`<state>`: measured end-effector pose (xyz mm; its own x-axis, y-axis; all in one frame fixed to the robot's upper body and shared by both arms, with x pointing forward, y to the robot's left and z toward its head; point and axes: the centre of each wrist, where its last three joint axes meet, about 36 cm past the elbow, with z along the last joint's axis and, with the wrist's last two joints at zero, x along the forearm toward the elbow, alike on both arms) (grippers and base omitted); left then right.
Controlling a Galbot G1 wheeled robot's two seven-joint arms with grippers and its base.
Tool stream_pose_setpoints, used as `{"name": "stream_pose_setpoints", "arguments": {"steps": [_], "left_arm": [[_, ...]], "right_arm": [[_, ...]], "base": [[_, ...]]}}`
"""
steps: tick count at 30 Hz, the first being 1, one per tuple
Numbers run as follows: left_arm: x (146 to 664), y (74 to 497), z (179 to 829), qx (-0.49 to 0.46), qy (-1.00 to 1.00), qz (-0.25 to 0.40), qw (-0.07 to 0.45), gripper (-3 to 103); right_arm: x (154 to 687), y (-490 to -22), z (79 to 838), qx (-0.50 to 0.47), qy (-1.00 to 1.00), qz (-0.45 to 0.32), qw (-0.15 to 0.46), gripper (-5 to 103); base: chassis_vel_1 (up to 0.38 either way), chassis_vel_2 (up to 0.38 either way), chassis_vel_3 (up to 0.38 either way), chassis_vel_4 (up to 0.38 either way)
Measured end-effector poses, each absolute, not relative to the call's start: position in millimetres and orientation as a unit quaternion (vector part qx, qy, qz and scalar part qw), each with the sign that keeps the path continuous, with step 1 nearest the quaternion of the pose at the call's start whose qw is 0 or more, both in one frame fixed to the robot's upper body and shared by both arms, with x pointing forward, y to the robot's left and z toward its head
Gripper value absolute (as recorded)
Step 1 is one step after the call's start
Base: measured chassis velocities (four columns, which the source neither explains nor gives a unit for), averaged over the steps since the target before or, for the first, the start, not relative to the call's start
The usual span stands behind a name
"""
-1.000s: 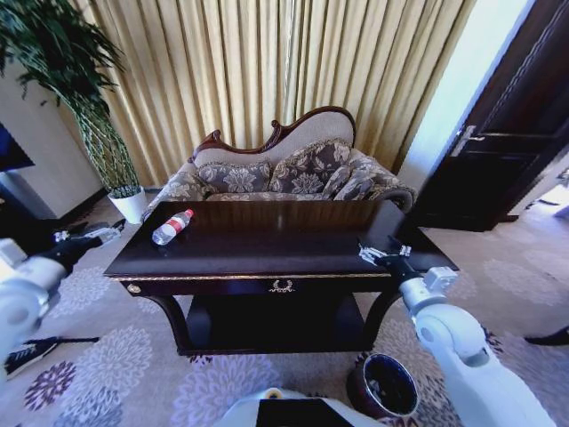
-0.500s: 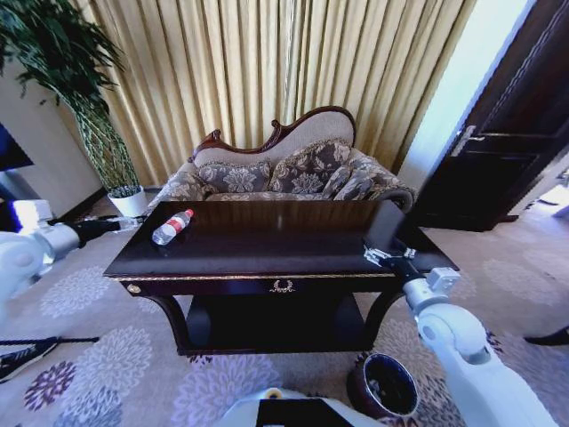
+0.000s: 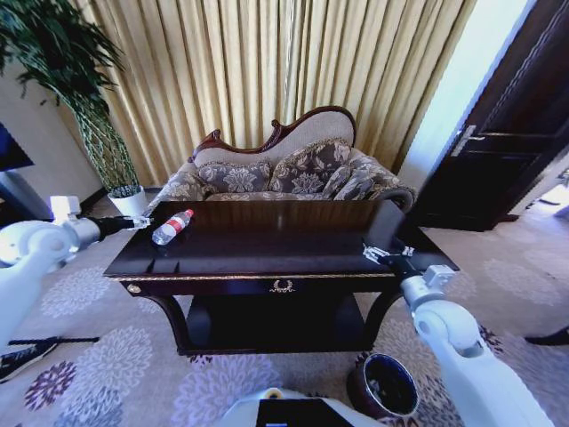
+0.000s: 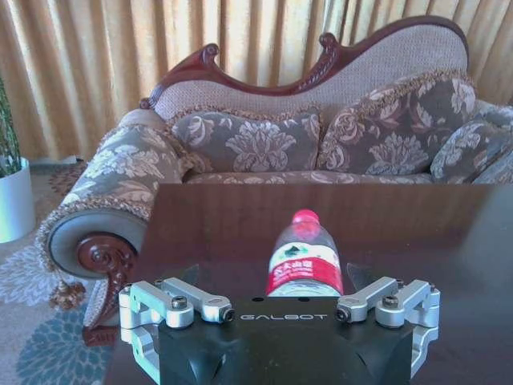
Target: Move to the front of the table and place the trash on the table into the trash bin.
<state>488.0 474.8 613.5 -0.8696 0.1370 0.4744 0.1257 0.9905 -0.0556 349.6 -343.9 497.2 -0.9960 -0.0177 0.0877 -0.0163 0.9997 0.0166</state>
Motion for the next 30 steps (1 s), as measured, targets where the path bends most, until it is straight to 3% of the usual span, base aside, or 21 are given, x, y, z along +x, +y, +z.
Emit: {"name": "stream_pose_setpoints", "arguments": {"steps": [10,30], "left_arm": [[506.2,447.1,586.1,-0.081,-0.962,0.005,0.26,100],[500.5,460.9,577.8,-0.074,-0.96,0.003,0.269,100]], "right_arm": [[355.2,-351.2,496.9,0.002,-0.999,-0.002,0.039,100],[372.9,-346.1,498.4,0.014,-0.999,-0.008,0.03,100]], "base": [[0.0,0.0,0.0,0.0],[0.0,0.0,0.0,0.0]]}}
